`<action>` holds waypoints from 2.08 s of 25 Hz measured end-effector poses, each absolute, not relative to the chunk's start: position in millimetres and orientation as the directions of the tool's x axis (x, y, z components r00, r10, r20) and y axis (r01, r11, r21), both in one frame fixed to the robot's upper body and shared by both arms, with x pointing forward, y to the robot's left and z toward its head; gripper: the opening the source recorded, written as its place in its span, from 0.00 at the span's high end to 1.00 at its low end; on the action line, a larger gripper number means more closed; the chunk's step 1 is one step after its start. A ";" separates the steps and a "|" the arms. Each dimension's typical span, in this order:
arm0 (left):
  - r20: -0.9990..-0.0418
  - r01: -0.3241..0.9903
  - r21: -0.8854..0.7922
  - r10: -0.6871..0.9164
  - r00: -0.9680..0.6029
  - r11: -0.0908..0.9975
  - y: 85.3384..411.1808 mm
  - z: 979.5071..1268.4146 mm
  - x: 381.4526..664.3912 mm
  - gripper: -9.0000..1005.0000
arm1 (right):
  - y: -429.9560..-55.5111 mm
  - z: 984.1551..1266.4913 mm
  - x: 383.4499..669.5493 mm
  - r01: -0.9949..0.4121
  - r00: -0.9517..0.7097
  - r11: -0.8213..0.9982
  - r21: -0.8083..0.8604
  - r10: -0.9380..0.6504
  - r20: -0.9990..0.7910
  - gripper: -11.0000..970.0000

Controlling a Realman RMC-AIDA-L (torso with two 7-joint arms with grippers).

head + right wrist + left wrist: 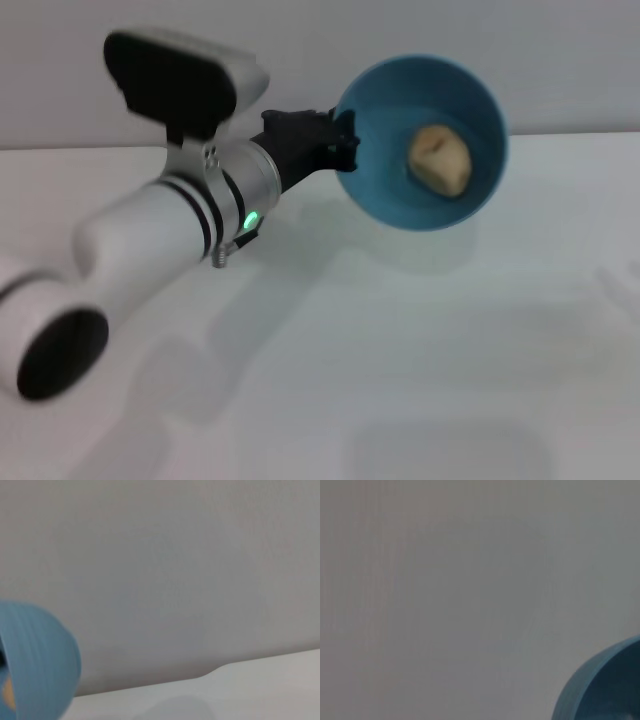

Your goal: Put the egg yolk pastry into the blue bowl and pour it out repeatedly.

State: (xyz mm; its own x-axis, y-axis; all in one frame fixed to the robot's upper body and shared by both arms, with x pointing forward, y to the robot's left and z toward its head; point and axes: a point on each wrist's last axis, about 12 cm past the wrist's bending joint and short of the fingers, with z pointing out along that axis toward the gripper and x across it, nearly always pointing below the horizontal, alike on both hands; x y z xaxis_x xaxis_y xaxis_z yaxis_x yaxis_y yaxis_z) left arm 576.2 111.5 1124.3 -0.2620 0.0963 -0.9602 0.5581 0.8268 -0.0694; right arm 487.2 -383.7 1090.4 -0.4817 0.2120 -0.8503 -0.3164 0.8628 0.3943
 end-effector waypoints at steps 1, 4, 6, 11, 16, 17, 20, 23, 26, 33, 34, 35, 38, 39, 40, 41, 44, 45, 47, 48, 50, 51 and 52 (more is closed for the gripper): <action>-0.976 0.566 -0.070 0.062 -0.210 0.821 111.0 1121.3 570.7 0.99 | -382.6 1088.2 487.9 -0.318 -0.485 0.861 0.398 0.212 -0.848 0.45; -0.996 0.583 -0.068 -0.024 -0.083 0.810 112.4 1113.9 557.0 0.99 | -380.6 1087.2 490.4 -0.324 -0.486 0.858 0.399 0.211 -0.848 0.45; -0.996 0.600 -0.051 -0.082 0.025 0.798 115.6 1106.5 545.2 0.99 | -380.0 1088.0 491.9 -0.328 -0.484 0.857 0.398 0.209 -0.850 0.45; -0.964 0.630 0.000 -0.168 0.208 0.776 125.5 1099.5 528.9 0.99 | -377.3 1090.4 497.0 -0.341 -0.479 0.853 0.395 0.204 -0.854 0.45; -0.941 0.603 -0.051 -0.240 0.237 0.796 134.2 1099.4 525.3 0.99 | -375.7 1088.8 499.3 -0.341 -0.482 0.850 0.401 0.208 -0.851 0.45; -0.934 0.601 -0.052 -0.252 0.254 0.797 136.1 1100.5 524.1 0.99 | -375.3 1088.0 499.7 -0.340 -0.484 0.849 0.404 0.210 -0.850 0.45; -0.906 0.610 -0.048 -0.291 0.306 0.791 138.0 1104.6 517.1 0.99 | -374.8 1086.2 500.2 -0.339 -0.488 0.848 0.408 0.213 -0.846 0.45; -0.884 0.610 -0.059 -0.325 0.335 0.790 138.5 1107.6 512.0 0.99 | -374.7 1085.9 500.3 -0.341 -0.487 0.849 0.403 0.207 -0.849 0.45; -0.883 0.609 -0.071 -0.333 0.330 0.790 137.8 1106.9 511.2 0.99 | -374.4 1085.2 500.3 -0.341 -0.487 0.849 0.405 0.209 -0.848 0.45; -0.863 0.627 -0.051 -0.350 0.364 0.777 135.8 1108.9 504.1 0.99 | -373.4 1085.1 500.6 -0.343 -0.487 0.846 0.408 0.212 -0.848 0.44; -0.862 0.627 -0.048 -0.350 0.367 0.777 135.9 1109.2 504.4 0.99 | -373.1 1085.4 500.9 -0.344 -0.486 0.845 0.408 0.212 -0.848 0.44; -0.859 0.628 -0.047 -0.352 0.372 0.777 136.0 1109.7 504.2 0.99 | -372.8 1085.7 501.1 -0.346 -0.485 0.844 0.410 0.213 -0.848 0.44; -0.845 0.631 -0.040 -0.363 0.392 0.775 136.2 1112.2 502.5 0.99 | -372.4 1086.1 501.4 -0.347 -0.483 0.842 0.413 0.217 -0.848 0.44; -0.844 0.631 -0.040 -0.364 0.394 0.775 136.2 1112.4 502.4 0.99 | -372.3 1086.1 501.4 -0.347 -0.483 0.842 0.413 0.218 -0.848 0.44; -0.843 0.633 -0.039 -0.365 0.395 0.774 136.0 1112.6 502.5 0.99 | -372.3 1086.1 501.4 -0.347 -0.483 0.842 0.414 0.218 -0.848 0.44; -0.843 0.635 -0.039 -0.366 0.393 0.772 135.6 1112.6 502.6 0.99 | -372.2 1086.1 501.4 -0.348 -0.482 0.841 0.414 0.218 -0.848 0.44; -0.839 0.641 -0.034 -0.371 0.399 0.766 134.1 1114.1 502.7 0.99 | -372.1 1086.3 501.4 -0.348 -0.482 0.841 0.415 0.219 -0.848 0.44; -0.837 0.643 -0.033 -0.373 0.401 0.765 133.6 1114.8 502.9 0.99 | -372.1 1086.3 501.4 -0.348 -0.482 0.841 0.415 0.220 -0.848 0.44; -0.837 0.648 -0.030 -0.373 0.400 0.761 132.5 1115.2 503.5 0.99 | -371.9 1085.9 501.4 -0.348 -0.483 0.840 0.417 0.221 -0.847 0.44; -0.840 0.651 -0.026 -0.370 0.397 0.758 131.5 1114.9 504.1 0.99 | -371.5 1085.6 501.8 -0.348 -0.483 0.838 0.420 0.223 -0.847 0.44; -0.847 0.657 -0.019 -0.361 0.390 0.754 129.8 1113.9 505.9 0.99 | -370.3 1085.3 502.8 -0.348 -0.482 0.833 0.430 0.235 -0.844 0.44; -0.849 0.658 -0.014 -0.357 0.390 0.753 129.3 1113.7 506.8 0.99 | -369.6 1085.3 503.1 -0.350 -0.480 0.829 0.437 0.242 -0.843 0.44; -0.851 0.660 -0.010 -0.353 0.389 0.752 128.8 1113.7 507.9 0.99 | -368.7 1085.8 503.5 -0.354 -0.478 0.823 0.444 0.249 -0.842 0.44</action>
